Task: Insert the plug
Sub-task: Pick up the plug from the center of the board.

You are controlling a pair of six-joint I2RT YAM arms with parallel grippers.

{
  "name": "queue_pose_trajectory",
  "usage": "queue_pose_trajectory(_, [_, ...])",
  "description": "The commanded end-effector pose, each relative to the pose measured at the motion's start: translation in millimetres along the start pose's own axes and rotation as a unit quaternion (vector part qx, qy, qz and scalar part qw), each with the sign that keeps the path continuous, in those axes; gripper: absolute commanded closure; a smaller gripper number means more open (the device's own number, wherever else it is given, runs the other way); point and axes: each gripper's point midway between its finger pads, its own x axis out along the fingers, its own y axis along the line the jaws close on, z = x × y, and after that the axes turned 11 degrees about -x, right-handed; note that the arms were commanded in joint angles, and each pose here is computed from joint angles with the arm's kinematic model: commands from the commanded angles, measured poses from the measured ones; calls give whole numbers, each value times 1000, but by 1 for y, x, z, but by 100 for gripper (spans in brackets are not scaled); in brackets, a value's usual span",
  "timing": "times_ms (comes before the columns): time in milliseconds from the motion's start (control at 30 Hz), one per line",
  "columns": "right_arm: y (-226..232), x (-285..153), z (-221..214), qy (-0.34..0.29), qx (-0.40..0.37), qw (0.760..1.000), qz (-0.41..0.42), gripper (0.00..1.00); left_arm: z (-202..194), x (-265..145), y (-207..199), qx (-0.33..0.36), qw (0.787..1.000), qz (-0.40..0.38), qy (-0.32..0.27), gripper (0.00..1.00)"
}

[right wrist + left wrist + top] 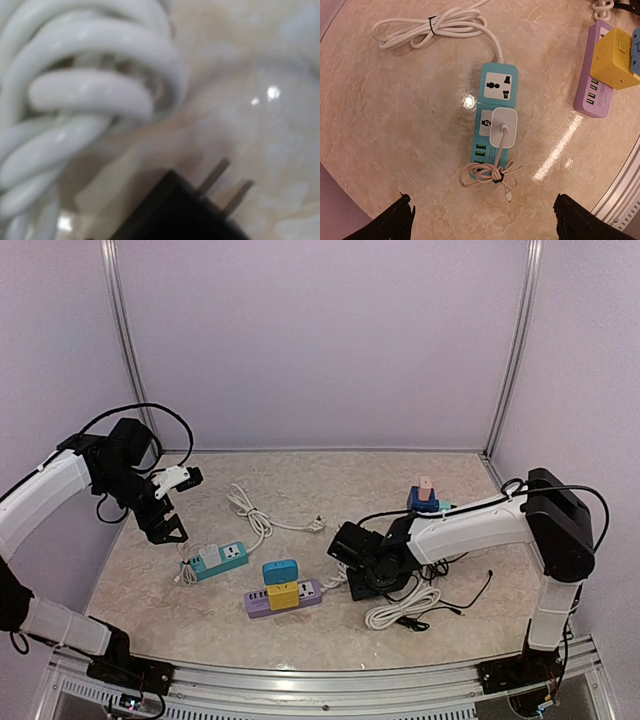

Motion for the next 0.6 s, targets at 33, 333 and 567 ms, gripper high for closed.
queue_pose_trajectory(33, [-15, 1, 15, -16, 18, 999, -20, 35, 3, -4, 0, -5, 1000, -3, -5, 5])
queue_pose_trajectory(333, [32, 2, 40, -36, -3, 996, 76, 37, 3, -3, 0, -4, 1000, -5, -2, 5])
queue_pose_trajectory(567, [26, 3, 39, -15, -34, 999, 32, 39, 2, -3, 0, -2, 1000, -4, -1, 5])
